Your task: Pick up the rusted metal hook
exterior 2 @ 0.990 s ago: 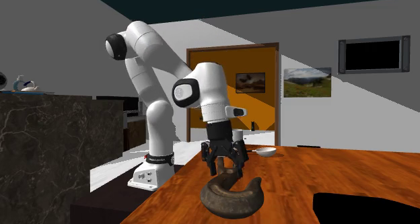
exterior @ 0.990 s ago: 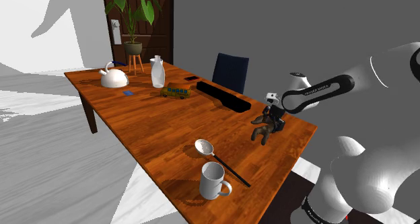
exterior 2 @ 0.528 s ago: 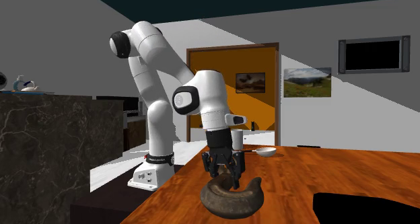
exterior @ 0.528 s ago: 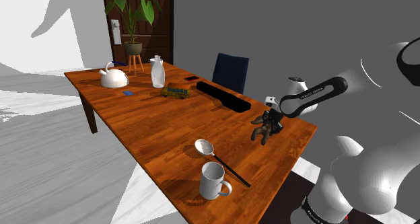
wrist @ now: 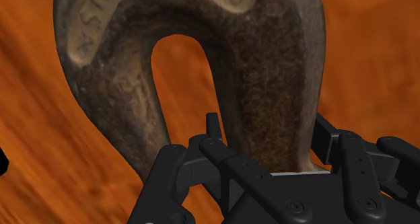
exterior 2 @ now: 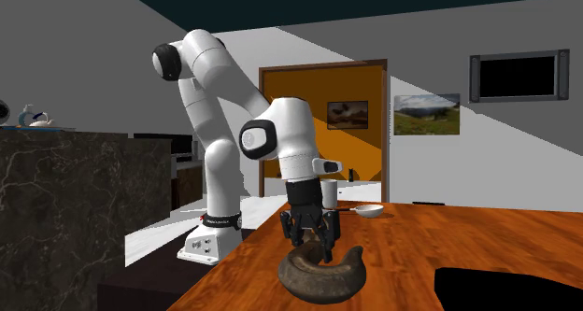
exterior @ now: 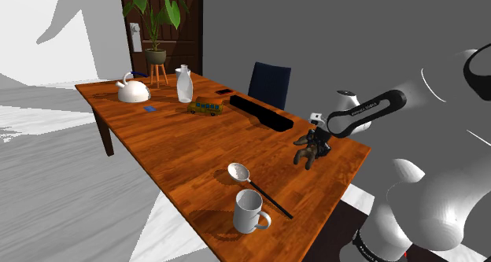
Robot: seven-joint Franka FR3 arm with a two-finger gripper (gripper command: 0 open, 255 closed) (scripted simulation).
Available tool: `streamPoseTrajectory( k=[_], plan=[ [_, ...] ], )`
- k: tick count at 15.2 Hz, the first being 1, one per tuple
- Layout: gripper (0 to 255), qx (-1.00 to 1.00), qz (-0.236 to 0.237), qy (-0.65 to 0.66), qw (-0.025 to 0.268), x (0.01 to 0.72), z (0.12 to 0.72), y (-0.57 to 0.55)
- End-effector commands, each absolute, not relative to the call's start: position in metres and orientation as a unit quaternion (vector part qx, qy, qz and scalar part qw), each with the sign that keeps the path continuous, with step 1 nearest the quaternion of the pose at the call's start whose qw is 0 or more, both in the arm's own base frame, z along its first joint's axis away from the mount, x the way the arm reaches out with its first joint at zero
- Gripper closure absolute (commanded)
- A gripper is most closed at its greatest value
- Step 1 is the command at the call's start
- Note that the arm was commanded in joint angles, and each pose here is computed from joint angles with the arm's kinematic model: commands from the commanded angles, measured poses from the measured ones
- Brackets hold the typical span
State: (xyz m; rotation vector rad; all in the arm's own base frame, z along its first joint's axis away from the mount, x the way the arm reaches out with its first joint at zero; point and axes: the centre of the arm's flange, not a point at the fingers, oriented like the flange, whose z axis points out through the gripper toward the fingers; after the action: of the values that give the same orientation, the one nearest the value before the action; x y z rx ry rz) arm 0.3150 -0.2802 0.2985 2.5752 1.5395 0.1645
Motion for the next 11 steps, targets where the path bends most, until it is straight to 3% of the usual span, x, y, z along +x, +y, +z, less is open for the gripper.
streamPoseTrajectory(
  k=[1,11],
  plan=[
    [255,0.855,0.055,0.511,0.068,0.315,0.303,-0.280],
    [255,0.855,0.055,0.511,0.068,0.315,0.356,-0.280]
  ],
)
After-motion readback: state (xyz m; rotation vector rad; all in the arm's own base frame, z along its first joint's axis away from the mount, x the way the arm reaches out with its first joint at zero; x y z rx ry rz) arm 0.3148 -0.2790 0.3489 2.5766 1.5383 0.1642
